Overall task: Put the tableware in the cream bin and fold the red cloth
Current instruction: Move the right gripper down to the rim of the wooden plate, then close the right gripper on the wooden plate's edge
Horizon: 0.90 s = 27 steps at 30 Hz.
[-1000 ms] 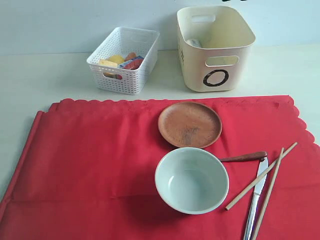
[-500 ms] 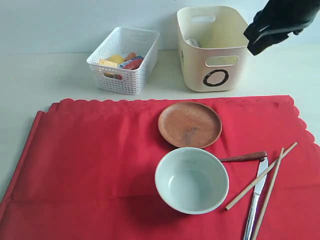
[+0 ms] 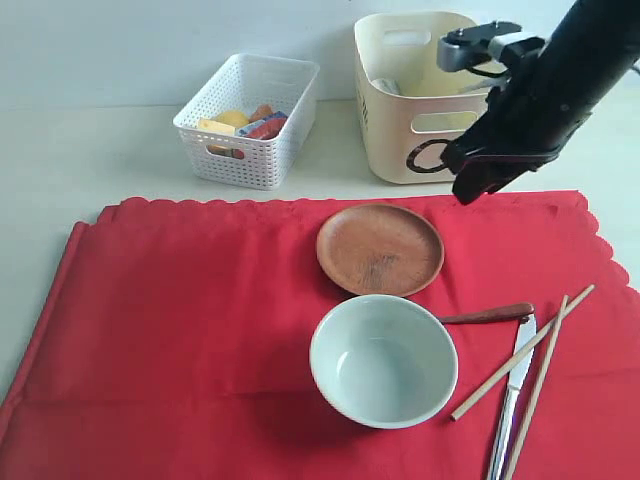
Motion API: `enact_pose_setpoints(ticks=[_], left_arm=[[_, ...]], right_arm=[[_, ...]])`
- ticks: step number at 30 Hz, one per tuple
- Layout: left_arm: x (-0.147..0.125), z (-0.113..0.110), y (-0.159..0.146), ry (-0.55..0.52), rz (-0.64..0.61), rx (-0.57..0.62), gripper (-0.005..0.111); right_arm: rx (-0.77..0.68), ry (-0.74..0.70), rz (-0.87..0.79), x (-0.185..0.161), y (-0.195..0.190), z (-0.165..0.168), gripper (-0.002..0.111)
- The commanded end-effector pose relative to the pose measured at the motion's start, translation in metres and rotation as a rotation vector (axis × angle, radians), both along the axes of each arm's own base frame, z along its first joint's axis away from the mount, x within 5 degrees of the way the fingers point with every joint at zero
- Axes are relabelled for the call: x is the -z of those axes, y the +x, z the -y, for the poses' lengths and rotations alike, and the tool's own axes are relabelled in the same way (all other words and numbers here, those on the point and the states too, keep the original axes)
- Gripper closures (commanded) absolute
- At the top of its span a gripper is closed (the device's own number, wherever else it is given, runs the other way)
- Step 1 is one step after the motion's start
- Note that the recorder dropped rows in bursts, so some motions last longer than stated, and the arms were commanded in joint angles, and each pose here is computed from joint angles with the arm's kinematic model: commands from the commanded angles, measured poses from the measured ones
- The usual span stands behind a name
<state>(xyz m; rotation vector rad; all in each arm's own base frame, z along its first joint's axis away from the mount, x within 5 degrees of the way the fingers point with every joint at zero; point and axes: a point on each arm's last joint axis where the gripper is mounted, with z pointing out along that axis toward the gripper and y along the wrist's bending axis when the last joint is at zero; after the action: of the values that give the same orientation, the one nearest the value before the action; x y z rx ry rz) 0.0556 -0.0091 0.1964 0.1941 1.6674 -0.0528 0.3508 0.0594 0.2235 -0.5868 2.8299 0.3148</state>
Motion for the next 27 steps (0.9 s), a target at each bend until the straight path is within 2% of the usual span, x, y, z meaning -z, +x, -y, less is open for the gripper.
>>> enact_pose_setpoints(ticks=[1,6,14,17,24,27], left_arm=[[0.001,0.000,0.000,-0.006,0.004,-0.005,0.106],[0.001,0.000,0.000,-0.006,0.004,-0.005,0.106],[0.001,0.000,0.000,-0.003,0.004,-0.005,0.106],[0.001,0.000,0.000,-0.003,0.004,-0.005,0.106],[0.001,0.000,0.000,-0.005,0.004,-0.005,0.106],[0.001,0.000,0.000,-0.005,0.004,-0.005,0.106]], right_arm=[[0.065,0.078,-0.031,0.029,0.014,-0.005,0.070],[0.081,0.066,-0.127,0.068,0.020,-0.006,0.070],[0.101,0.042,-0.154,0.110,0.029,-0.005,0.070],[0.110,0.049,-0.157,0.117,0.031,-0.005,0.071],[0.035,0.194,-0.129,0.116,0.032,-0.018,0.081],[0.017,0.204,-0.119,0.116,0.033,-0.020,0.084]])
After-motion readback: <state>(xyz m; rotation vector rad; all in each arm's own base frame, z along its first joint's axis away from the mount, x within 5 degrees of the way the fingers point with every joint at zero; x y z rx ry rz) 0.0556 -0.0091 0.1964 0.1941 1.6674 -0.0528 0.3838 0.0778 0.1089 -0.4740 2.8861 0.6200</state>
